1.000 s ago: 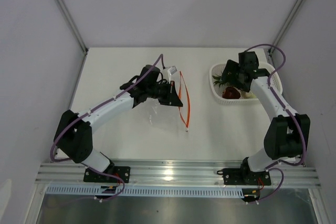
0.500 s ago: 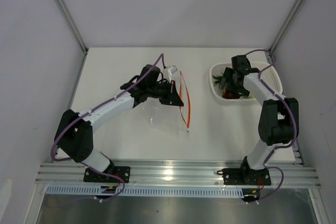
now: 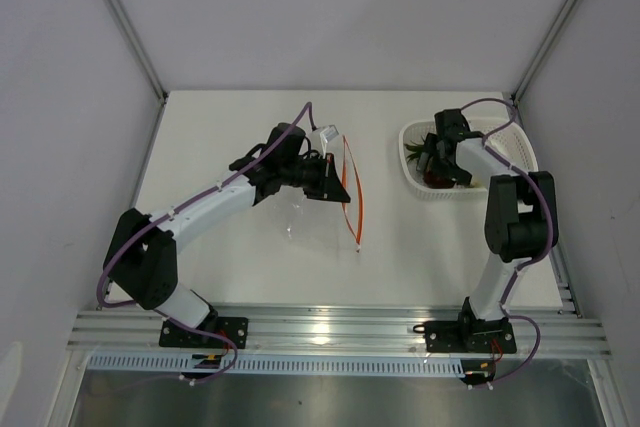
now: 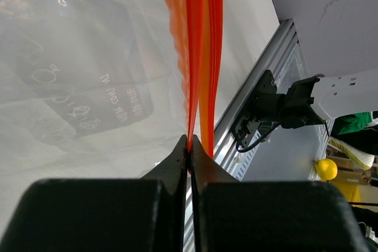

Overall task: Place the food in the zip-top bag and seal the zipper
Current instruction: Pick up the fake fruit from the bin.

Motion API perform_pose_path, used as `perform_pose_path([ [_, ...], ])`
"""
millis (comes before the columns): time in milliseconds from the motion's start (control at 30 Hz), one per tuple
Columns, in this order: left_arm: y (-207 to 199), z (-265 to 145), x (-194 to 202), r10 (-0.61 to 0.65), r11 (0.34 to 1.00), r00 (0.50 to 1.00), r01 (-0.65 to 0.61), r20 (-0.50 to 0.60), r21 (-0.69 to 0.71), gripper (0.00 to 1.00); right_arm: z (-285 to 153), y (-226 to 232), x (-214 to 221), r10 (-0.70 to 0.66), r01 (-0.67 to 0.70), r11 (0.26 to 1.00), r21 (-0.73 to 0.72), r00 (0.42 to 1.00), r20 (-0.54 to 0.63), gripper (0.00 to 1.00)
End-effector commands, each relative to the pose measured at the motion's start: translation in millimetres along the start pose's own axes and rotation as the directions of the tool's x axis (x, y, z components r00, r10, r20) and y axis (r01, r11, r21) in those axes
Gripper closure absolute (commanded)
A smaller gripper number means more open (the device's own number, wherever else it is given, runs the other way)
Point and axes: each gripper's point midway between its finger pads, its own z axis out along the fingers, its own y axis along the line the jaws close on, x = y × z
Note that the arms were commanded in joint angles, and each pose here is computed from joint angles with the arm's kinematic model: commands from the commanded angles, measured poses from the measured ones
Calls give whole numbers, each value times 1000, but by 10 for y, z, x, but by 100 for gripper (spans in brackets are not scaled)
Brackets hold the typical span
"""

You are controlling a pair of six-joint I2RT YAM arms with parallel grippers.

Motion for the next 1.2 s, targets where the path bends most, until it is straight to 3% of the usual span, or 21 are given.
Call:
perform_pose_path([
  [0, -166, -43, -77, 25, 998, 1000, -26, 18, 49, 100, 48, 96, -260, 13, -12, 1000, -12, 997, 75, 6],
  [167, -174, -69, -43, 24, 998, 1000, -24, 16, 52, 99, 45, 137, -312, 16, -13, 999, -32, 994, 109, 24],
  [300, -190, -91, -34, 25, 998, 1000, -26, 19, 55, 99, -20, 149, -353, 14, -8, 999, -46, 992, 123, 56],
  [367, -202, -94, -24, 18, 998, 1000, -19, 13, 61, 100, -67, 163, -360, 14, -7, 998, -55, 992, 128, 63],
  [433, -205, -95, -8, 16, 998, 1000, -16, 9, 66, 99, -159, 192, -374, 12, -2, 998, -68, 990, 142, 77],
  [667, -253, -99, -32, 14, 996, 1000, -14, -7, 89, 99, -623, 294, -381, -13, 37, 992, -120, 982, 189, 94],
  [867, -231, -104, -133, 18, 997, 1000, -17, -8, 81, 99, -1322, 521, -397, 12, 71, 948, -311, 966, 257, 100],
  [1067, -244, -126, -237, 21, 996, 1000, -20, -7, 83, 99, -2029, 864, -150, -35, 204, 815, -543, 951, 306, 100],
  [1167, -244, -135, -266, 22, 996, 1000, -21, -7, 82, 99, -2454, 1068, 107, -79, 296, 654, -696, 942, 326, 100],
])
